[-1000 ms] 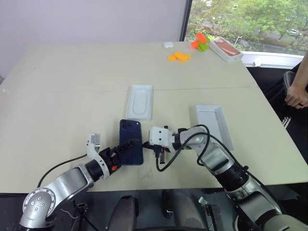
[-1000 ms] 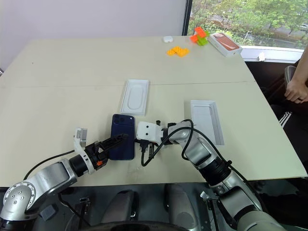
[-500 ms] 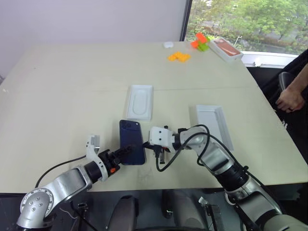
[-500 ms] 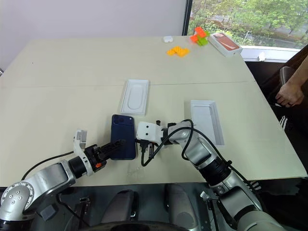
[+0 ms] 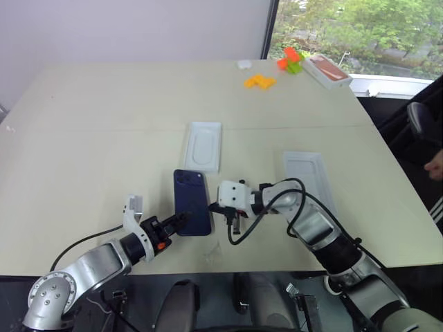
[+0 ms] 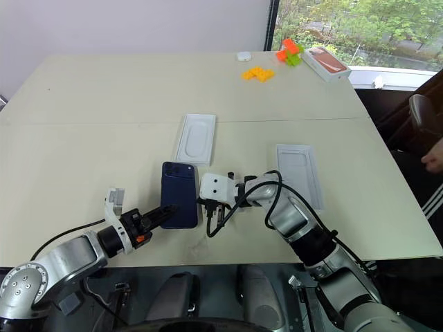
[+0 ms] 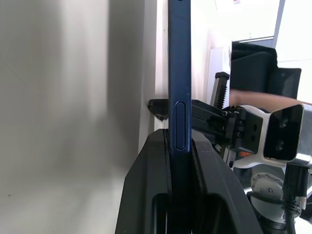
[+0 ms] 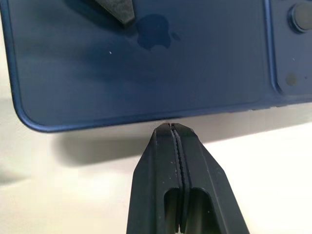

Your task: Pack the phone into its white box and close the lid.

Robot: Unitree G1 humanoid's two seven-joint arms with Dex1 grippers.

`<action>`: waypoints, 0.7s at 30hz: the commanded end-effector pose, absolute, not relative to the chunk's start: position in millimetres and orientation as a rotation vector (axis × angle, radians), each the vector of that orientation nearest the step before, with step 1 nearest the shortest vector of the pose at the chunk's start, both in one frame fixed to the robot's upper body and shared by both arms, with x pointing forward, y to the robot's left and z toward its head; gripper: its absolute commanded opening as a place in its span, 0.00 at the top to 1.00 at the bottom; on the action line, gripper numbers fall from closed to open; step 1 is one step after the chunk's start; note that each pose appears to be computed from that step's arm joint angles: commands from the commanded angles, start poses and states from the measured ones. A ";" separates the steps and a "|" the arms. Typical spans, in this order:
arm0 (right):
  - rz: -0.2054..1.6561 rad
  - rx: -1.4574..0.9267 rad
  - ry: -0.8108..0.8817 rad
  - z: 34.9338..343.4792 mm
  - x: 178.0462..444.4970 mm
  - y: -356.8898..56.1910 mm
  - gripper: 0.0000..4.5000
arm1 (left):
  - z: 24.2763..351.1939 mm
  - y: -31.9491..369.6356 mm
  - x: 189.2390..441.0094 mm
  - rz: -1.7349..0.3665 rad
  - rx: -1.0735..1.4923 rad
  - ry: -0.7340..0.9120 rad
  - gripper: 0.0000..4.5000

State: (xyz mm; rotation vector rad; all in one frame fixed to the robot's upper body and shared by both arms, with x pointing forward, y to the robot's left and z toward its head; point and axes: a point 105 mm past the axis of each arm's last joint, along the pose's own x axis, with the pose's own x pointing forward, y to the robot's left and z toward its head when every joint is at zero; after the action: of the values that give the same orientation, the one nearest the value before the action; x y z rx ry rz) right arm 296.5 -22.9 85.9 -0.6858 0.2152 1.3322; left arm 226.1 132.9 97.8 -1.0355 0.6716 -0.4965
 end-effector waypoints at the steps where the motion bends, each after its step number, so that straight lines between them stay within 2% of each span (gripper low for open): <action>1: 1.247 -0.722 0.162 104.9 311.1 -36.2 1.00 | 120.5 135.9 224.6 -0.560 -1.038 0.574 0.98; 7: 1.179 -0.712 0.124 126.6 325.4 -46.7 1.00 | 134.0 151.2 223.7 -0.551 -1.038 0.479 0.98; 10: 1.207 -0.679 0.107 140.1 326.5 -42.0 0.82 | 136.5 176.4 231.6 -0.467 -1.045 0.418 1.00; 15: 1.187 -0.721 0.052 146.6 343.9 -25.0 0.26 | 139.4 194.9 239.0 -0.424 -1.014 0.399 1.00; 21: 1.201 -0.738 0.056 142.2 359.7 -13.7 0.26 | 137.7 202.6 240.8 -0.407 -1.008 0.404 1.00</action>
State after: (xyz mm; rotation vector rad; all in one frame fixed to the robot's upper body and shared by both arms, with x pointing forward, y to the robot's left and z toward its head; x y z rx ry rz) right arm 355.3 -21.5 129.7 -0.7170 0.1154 1.1960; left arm 240.5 200.7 120.6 -1.0224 0.4627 -0.3622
